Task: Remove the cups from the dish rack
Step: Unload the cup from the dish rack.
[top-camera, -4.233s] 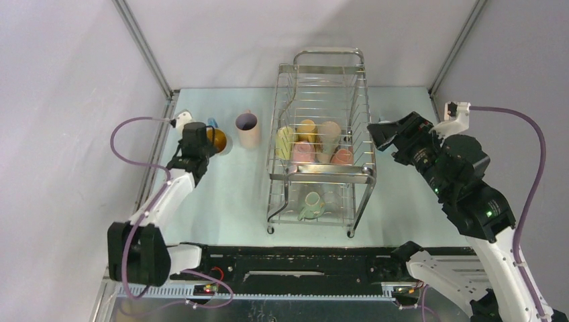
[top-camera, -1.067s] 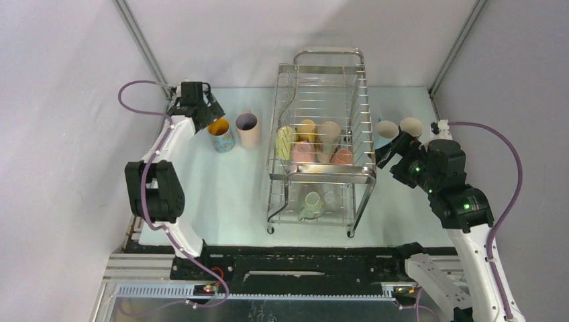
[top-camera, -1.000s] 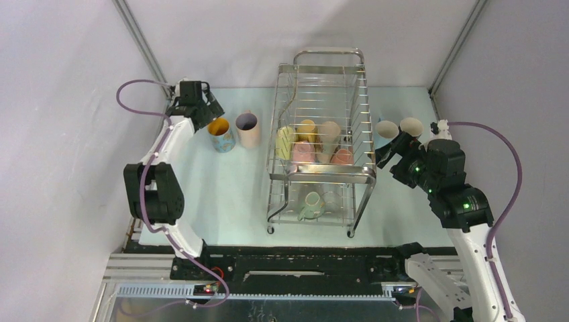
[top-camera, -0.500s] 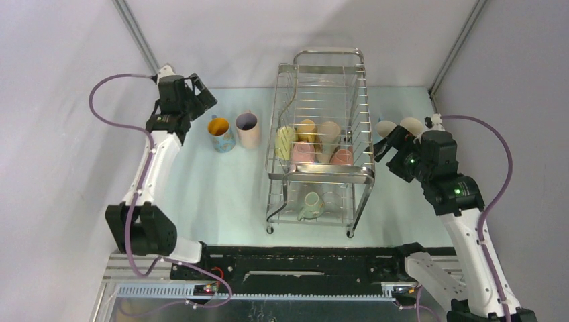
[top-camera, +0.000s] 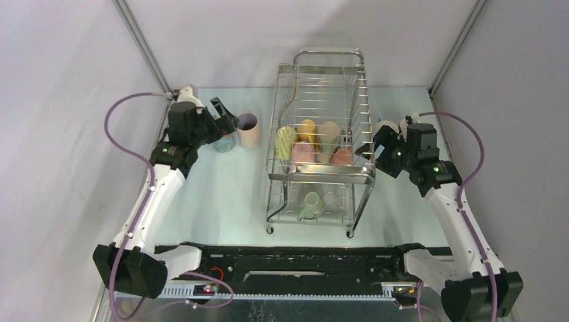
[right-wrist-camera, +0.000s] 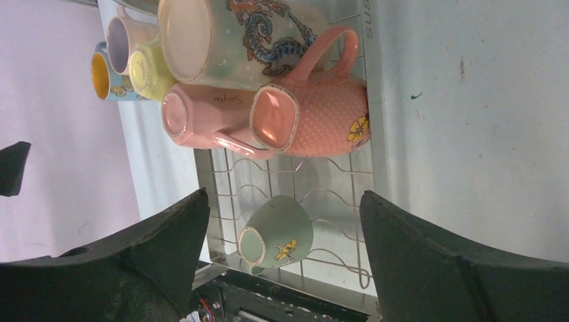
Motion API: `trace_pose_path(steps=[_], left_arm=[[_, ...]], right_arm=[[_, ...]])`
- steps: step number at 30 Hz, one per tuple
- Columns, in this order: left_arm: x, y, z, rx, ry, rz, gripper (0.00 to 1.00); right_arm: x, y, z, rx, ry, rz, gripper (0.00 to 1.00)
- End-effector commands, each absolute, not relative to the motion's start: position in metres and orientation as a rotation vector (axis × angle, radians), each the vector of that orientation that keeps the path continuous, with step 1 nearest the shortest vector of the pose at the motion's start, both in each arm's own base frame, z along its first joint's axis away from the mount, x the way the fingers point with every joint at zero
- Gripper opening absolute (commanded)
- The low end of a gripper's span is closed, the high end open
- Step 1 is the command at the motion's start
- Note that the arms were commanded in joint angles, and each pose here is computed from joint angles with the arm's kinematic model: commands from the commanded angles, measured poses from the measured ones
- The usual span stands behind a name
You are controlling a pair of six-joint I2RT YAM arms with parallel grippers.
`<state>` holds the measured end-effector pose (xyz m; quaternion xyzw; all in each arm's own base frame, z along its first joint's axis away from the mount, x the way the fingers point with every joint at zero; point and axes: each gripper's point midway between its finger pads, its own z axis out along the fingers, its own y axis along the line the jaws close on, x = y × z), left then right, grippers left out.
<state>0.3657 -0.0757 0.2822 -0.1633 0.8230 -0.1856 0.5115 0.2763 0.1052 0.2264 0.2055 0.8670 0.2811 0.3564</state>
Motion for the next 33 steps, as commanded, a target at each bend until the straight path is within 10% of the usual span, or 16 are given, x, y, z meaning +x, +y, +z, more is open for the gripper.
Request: trace_pose_path(steps=[1, 33], left_arm=[[0.348, -0.109, 0.27, -0.269, 2.003, -0.545, 1.0], [0.299, -0.163, 0.22, -0.073, 2.114, -0.674, 1.0]], right_arm=[[0.297, 0.117, 0.224, 0.417, 2.222, 0.784, 0.88], [0.378, 0.125, 0.159, 0.58, 2.269, 0.925, 0.53]])
